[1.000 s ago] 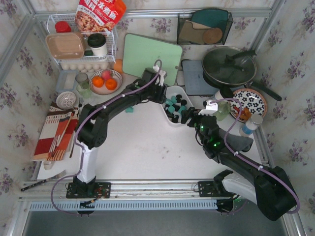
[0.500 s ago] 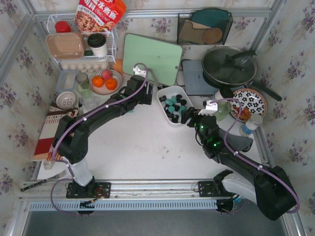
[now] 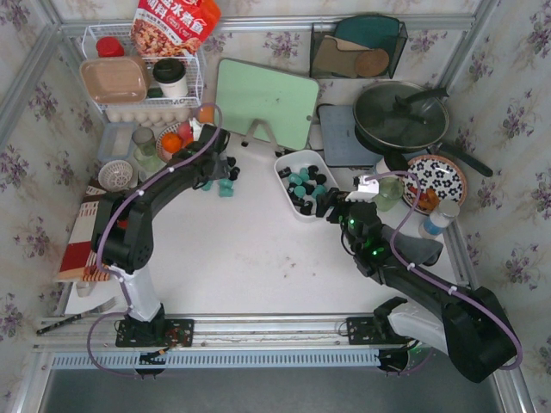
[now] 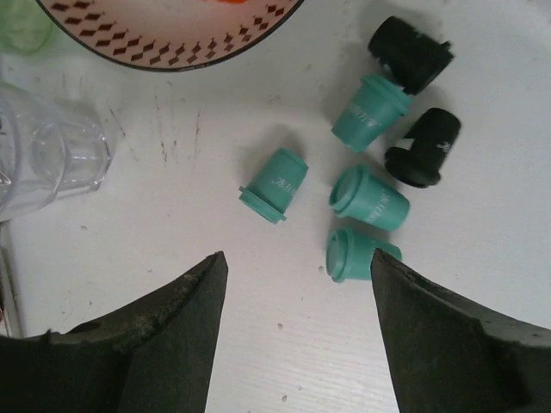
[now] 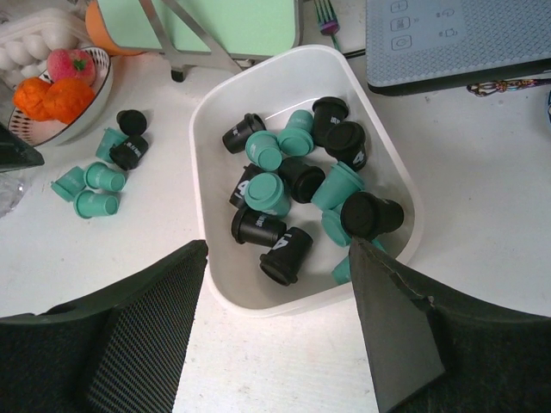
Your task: Mix the coffee capsules in the storage basket
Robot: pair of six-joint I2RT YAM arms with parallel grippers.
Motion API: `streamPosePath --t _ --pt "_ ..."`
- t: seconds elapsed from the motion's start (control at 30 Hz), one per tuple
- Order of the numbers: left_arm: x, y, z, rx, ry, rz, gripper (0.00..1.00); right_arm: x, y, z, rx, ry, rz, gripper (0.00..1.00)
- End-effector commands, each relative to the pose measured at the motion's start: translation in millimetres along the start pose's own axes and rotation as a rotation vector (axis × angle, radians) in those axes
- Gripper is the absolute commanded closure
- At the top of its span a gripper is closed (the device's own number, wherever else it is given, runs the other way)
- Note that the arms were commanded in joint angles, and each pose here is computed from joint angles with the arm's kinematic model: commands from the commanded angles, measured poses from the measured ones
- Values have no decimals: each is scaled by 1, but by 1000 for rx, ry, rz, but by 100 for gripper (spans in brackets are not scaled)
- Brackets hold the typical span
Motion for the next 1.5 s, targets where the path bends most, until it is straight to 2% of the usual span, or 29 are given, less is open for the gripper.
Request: streamPosePath --t 0.0,0.13,0.27,0.5,0.8,1.2,1.4,1.47 --pt "1 16 17 -75 68 -27 30 -7 3 2 -17 -31 14 26" --pt "4 26 37 -80 132 -55 33 -6 4 3 -19 -27 12 26" --pt "5 30 49 -90 158 -51 44 -6 4 4 -23 -22 11 26" --pt "10 25 67 -10 189 18 44 -3 5 6 -24 -10 6 26" --pt "14 30 85 -42 228 87 44 -2 6 8 -30 -1 3 26" --pt "20 24 99 83 271 188 44 0 6 10 -33 12 -1 25" --pt "23 25 98 79 274 182 60 1 6 10 -32 14 -1 25" --pt "23 26 95 83 265 170 63 1 7 10 -33 15 -1 25"
Point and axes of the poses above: each gripper's point midway between its finger pads, its own z axis out along the fingers, its own y axis along the line the jaws close on, x = y × z, the point moved 9 cm from there along -z, back along the fingers, and after that the axes turned 12 degrees about -z, right-handed, at the moved point
